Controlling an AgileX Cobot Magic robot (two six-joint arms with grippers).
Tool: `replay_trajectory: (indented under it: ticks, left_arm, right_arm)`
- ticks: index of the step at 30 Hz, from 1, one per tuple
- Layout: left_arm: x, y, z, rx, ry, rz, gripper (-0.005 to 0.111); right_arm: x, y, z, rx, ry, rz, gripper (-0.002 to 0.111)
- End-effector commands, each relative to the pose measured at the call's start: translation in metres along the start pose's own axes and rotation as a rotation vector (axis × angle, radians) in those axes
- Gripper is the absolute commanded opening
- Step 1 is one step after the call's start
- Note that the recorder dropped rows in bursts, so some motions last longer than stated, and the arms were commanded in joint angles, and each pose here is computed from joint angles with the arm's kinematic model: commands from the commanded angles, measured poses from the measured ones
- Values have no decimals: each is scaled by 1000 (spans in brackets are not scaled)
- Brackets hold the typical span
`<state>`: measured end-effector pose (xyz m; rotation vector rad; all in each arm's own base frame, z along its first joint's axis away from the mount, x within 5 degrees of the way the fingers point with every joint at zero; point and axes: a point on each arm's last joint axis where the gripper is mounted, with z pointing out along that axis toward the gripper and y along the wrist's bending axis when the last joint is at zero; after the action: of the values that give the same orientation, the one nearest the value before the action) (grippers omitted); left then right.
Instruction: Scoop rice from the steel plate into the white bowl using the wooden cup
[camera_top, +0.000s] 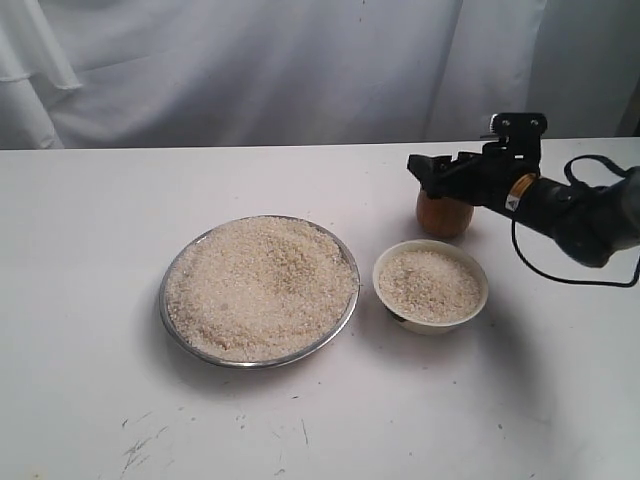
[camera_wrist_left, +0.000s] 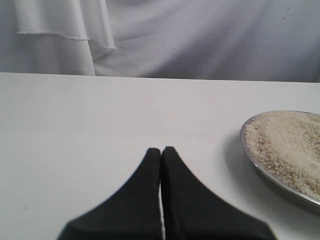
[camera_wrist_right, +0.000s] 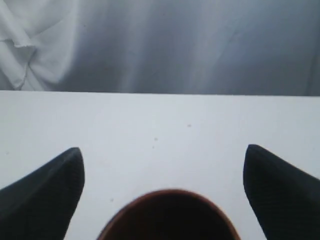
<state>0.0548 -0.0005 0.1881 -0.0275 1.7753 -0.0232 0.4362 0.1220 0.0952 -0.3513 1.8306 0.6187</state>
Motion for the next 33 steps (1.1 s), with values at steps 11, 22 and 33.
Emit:
replay_trajectory:
  ticks: [11,22,33]
  left_arm:
    - [1,0,0,2,-7,-4,0]
    - [1,0,0,2,-7,-4,0]
    - [1,0,0,2,-7,-4,0]
  right_arm:
    - [-115,34,-50,55,-5,32,62]
    - [-175,69,-104,23,-29,79,0]
    - [-144,97,-175,157,17,145,0]
